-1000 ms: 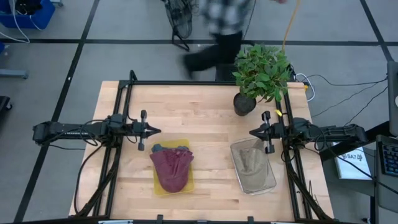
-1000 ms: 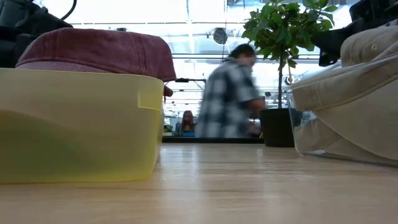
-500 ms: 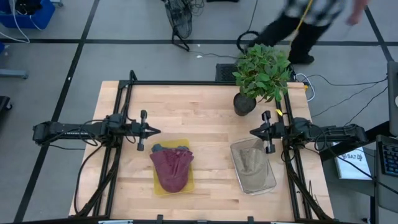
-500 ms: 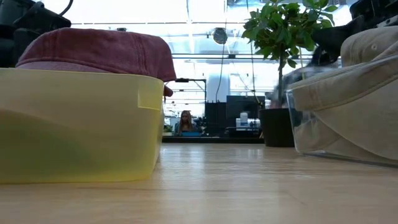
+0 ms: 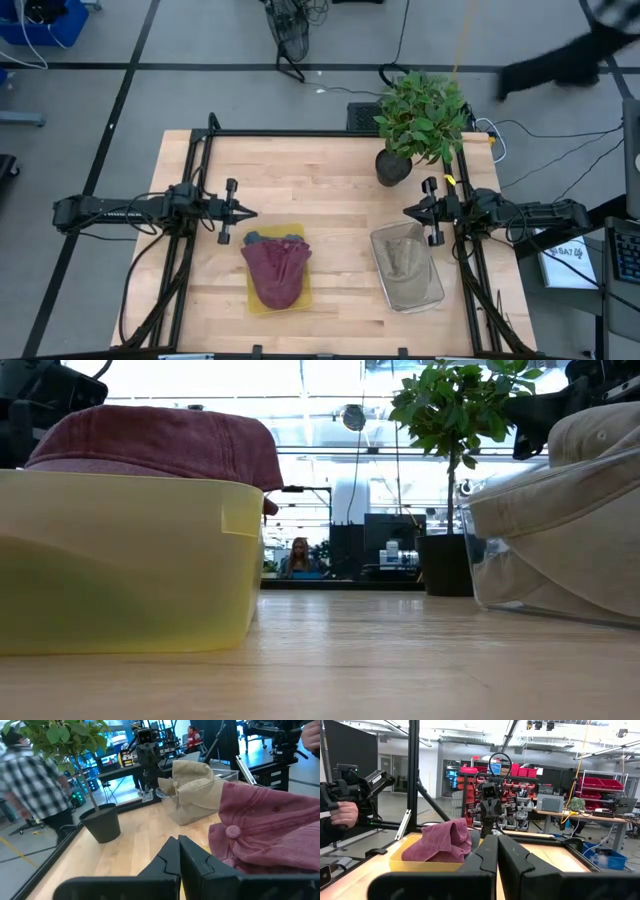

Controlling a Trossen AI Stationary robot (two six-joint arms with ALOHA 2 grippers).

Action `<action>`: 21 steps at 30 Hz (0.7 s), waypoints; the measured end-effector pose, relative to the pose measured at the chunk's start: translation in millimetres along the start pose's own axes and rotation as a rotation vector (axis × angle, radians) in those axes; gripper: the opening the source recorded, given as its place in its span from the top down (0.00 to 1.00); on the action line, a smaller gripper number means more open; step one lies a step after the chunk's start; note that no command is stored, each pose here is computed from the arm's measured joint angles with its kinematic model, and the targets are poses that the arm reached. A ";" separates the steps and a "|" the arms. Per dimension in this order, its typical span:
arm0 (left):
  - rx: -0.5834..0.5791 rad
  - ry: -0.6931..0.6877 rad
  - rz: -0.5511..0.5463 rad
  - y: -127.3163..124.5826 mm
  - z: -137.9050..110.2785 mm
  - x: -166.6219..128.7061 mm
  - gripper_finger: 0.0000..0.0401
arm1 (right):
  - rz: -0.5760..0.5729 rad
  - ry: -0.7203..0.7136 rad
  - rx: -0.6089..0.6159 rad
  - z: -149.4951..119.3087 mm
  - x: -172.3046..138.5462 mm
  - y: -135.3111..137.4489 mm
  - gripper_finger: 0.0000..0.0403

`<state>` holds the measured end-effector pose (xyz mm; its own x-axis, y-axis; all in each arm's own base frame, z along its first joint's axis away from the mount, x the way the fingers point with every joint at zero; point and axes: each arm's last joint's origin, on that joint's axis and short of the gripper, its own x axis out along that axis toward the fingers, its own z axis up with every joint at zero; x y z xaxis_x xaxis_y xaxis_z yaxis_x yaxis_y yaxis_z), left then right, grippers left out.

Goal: Pick & Place hat
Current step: Return to Home Position

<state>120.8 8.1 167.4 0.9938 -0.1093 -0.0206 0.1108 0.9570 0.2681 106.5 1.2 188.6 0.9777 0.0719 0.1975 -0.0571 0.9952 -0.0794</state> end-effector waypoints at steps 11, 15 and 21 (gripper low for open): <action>-0.030 0.005 -0.001 -0.2 -0.6 0.0 0.97 | 0.000 0.000 0.000 0.0 0.0 0.0 1.00; -0.039 0.015 -0.003 -0.5 -1.6 0.0 0.96 | 0.000 0.000 -0.001 0.0 0.0 0.0 1.00; -0.049 0.014 0.000 -0.4 -1.5 0.0 0.99 | -0.001 0.001 -0.002 -0.1 0.0 0.0 1.00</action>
<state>120.8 8.2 165.9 0.9938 -0.1059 -0.0344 0.1109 0.9691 0.2203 106.5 1.1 188.5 0.9779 0.0707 0.1968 -0.0557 0.9952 -0.0810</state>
